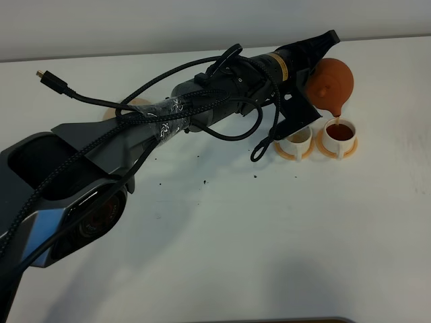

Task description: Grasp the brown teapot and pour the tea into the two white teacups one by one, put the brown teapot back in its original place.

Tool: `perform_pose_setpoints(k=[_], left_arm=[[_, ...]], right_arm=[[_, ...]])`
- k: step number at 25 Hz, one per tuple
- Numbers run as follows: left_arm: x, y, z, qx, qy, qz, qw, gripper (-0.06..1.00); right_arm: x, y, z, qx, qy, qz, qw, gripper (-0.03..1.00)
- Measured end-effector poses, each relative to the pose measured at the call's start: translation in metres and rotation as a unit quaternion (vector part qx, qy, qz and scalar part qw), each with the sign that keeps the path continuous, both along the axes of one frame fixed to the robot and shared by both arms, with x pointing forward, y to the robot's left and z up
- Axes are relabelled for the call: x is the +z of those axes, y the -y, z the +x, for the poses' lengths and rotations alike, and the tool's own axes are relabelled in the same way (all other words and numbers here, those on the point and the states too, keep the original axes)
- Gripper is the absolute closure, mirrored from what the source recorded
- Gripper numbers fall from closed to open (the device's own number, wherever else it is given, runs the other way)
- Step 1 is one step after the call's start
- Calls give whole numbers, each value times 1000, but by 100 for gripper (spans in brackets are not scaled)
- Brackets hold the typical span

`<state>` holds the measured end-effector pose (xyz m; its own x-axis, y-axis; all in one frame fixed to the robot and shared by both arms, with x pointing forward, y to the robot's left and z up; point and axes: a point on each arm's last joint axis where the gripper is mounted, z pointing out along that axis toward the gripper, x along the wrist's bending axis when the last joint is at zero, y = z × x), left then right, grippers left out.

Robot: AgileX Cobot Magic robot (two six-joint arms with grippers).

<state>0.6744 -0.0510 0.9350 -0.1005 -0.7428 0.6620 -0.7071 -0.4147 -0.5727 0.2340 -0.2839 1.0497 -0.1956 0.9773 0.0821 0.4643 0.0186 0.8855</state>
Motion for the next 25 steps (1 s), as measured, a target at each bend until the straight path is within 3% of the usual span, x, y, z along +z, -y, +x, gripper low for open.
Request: perform_pose_setpoints(k=[6, 11, 17, 25], left_arm=[[0, 0, 0, 4, -5, -6, 1000, 84], [-1, 0, -1, 24, -32, -34, 999, 84], [-5, -3, -2, 47, -68, -34, 996, 84], [-6, -6, 0, 89, -110, -85, 986, 84]], right_arm=[[0, 0, 0, 0, 0, 0, 1000, 73], [0, 0, 0, 0, 0, 0, 1000, 73], [0, 0, 0, 0, 0, 0, 1000, 73], [0, 0, 0, 0, 0, 0, 1000, 73]])
